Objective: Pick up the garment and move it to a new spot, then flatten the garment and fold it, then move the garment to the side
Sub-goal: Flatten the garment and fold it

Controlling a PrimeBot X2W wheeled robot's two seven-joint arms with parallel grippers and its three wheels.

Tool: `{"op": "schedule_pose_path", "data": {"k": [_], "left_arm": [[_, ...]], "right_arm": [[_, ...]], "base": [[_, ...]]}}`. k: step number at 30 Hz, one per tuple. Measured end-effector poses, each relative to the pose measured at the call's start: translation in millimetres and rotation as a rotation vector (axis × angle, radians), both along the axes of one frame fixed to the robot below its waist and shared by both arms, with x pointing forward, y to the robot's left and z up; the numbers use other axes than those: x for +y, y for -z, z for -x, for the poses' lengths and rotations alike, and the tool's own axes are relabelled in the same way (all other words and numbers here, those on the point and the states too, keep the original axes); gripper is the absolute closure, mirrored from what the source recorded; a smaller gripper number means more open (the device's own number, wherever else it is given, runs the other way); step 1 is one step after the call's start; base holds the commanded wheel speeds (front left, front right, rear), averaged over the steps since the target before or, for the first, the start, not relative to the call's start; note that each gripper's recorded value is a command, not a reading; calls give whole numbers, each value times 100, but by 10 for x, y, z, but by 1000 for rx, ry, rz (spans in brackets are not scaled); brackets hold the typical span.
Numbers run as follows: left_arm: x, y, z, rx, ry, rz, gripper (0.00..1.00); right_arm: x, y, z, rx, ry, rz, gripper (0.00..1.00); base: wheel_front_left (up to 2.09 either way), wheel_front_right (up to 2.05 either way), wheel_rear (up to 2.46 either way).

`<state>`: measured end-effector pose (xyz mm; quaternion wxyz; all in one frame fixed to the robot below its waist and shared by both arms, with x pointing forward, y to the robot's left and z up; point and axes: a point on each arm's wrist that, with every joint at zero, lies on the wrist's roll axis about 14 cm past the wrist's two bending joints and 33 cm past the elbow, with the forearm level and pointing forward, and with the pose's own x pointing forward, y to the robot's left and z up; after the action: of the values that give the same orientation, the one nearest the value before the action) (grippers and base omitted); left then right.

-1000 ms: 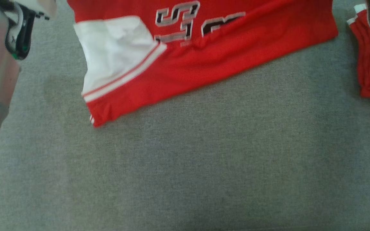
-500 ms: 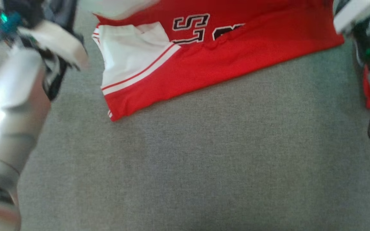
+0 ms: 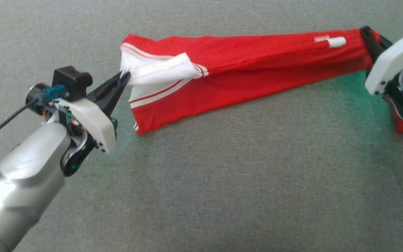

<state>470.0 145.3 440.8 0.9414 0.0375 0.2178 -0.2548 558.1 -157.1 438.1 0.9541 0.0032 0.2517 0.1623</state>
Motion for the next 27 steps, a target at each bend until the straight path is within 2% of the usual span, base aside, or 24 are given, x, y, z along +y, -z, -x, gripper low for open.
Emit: {"op": "schedule_pose_path", "data": {"k": [7,18,19,20,21,22,23,24,27], "left_arm": [[-185,80,242,92,59,56,100],[-403,293,487,221,153,68,100],[-417,312,517,235,160,70,100],[-435,320,546,245,169,74,100],[-456,321,576,254,178,81,100],[-462,319,590,262,179,89,73],[-465,310,591,262,179,94,8],[-462,286,575,250,178,97,0],[-411,208,489,204,159,98,0]], "right_arm": [[-52,200,77,37,-68,116,100],[-179,441,15,67,-133,273,100],[-196,451,2,70,-131,281,96],[-215,463,-2,69,-133,293,0],[-240,482,5,75,-129,301,0],[-257,494,15,80,-126,305,0],[-274,491,23,82,-121,306,0],[-289,478,29,83,-113,301,0],[-333,383,41,69,-86,281,0]], "base": [[0,0,0],[0,0,0],[0,0,0],[0,0,0],[0,0,0],[0,0,0],[0,0,0],[0,0,0],[0,0,0]]}}
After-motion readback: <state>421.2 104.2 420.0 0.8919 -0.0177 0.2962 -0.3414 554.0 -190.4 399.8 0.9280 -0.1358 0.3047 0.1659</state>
